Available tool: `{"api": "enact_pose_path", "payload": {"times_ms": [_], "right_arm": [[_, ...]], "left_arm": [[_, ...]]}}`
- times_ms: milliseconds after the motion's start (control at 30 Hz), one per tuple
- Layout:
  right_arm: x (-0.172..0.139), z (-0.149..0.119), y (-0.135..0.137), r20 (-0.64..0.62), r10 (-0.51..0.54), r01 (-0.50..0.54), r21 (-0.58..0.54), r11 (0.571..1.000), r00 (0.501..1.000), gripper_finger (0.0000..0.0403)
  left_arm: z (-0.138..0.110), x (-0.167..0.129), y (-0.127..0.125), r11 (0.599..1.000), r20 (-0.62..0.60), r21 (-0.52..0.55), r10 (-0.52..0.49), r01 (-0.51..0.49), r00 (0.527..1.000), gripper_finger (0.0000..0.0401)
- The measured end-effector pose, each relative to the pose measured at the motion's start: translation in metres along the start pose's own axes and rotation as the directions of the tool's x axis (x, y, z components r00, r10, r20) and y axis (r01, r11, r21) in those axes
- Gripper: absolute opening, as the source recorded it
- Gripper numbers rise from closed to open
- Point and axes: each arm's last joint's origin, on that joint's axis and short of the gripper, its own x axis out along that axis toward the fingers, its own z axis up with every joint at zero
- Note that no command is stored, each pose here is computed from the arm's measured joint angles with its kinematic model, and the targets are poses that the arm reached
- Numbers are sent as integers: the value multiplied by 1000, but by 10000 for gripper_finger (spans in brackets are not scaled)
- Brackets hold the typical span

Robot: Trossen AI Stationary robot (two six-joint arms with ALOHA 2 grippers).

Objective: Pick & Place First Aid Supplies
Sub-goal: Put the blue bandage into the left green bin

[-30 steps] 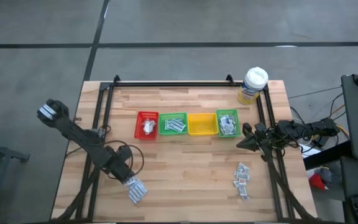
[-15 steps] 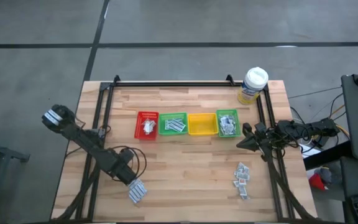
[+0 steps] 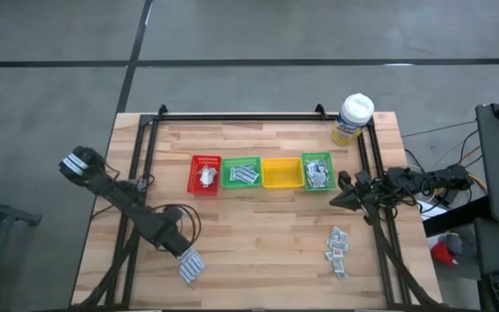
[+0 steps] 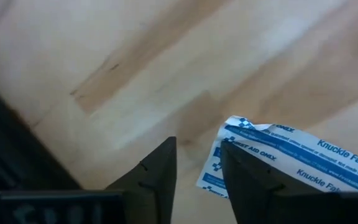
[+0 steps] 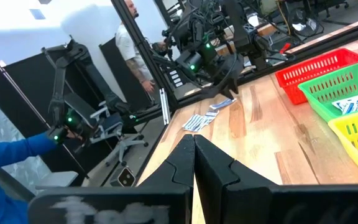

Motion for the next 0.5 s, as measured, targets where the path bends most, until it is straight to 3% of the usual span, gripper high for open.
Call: {"api": "enact_pose_path", "payload": {"times_ms": [233,500], "right_arm": [[0,0,0,0,-1,1,-3,1000,1000,8],[0,0,0,-1,-1,1,-3,1000,1000,8]], "left_arm": [[1,-13,8,999,43,-21,-29,30,999,89],[4,-35,14,991,130,-14,-127,130,983,83]]}}
